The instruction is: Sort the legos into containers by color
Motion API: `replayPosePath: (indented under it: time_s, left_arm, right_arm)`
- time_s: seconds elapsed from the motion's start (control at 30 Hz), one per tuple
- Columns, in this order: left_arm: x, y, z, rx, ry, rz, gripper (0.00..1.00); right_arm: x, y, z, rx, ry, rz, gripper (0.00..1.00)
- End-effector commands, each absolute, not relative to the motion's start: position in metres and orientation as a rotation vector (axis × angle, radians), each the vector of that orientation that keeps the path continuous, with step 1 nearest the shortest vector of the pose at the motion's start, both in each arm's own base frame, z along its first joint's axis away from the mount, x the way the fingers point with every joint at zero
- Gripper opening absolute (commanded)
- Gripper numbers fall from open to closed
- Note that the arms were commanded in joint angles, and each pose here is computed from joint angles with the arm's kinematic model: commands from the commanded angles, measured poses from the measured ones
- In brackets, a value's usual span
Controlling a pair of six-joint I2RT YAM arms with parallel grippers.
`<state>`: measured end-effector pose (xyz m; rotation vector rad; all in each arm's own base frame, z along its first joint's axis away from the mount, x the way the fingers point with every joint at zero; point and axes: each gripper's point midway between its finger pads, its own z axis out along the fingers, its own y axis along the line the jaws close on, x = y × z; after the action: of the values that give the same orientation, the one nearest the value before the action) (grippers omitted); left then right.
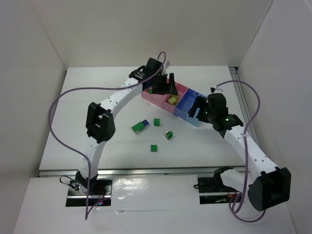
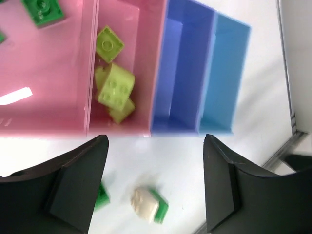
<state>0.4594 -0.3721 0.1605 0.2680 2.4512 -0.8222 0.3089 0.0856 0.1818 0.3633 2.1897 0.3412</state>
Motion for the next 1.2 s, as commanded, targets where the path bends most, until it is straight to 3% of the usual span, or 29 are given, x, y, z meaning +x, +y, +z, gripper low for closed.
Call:
replayPosePath:
  time_s: [0.0, 0.13, 0.3, 0.57, 0.97, 1.17]
  left_arm:
    - [0.439, -0.344, 0.255, 0.307, 2.274, -0.824, 0.81]
    - [0.419, -0.295, 0.25, 0.218, 2.318, -0.718, 0.78]
    - [0.396, -0.24, 0.226, 0.158, 2.382, -0.609, 0.78]
    - [0.388, -0.223, 0.222, 0.139, 2.4, -0.625, 0.78]
    - [0.386, -0.222, 0.22, 0.139, 2.4, -0.625, 0.76]
    - [0.386, -0.222, 0.22, 0.15, 2.398, -0.621, 0.76]
  right_arm:
    - [0.31, 0.136, 0.163, 0.223, 2.248, 0.563, 0.85]
    - [0.302, 0.197, 0.137, -0.039, 2.333, 0.549, 0.87]
    - [0.293, 0.211, 0.095, -0.271, 2.435, 0.332, 0.91]
    - [0.284, 0.229, 0.066, -0.534, 2.45, 0.378, 0.92]
    - [0.281, 0.239, 0.05, -0.632, 2.446, 0.397, 0.63]
    - [0.275, 0.251, 0.044, -0.674, 2.461, 0.435, 0.57]
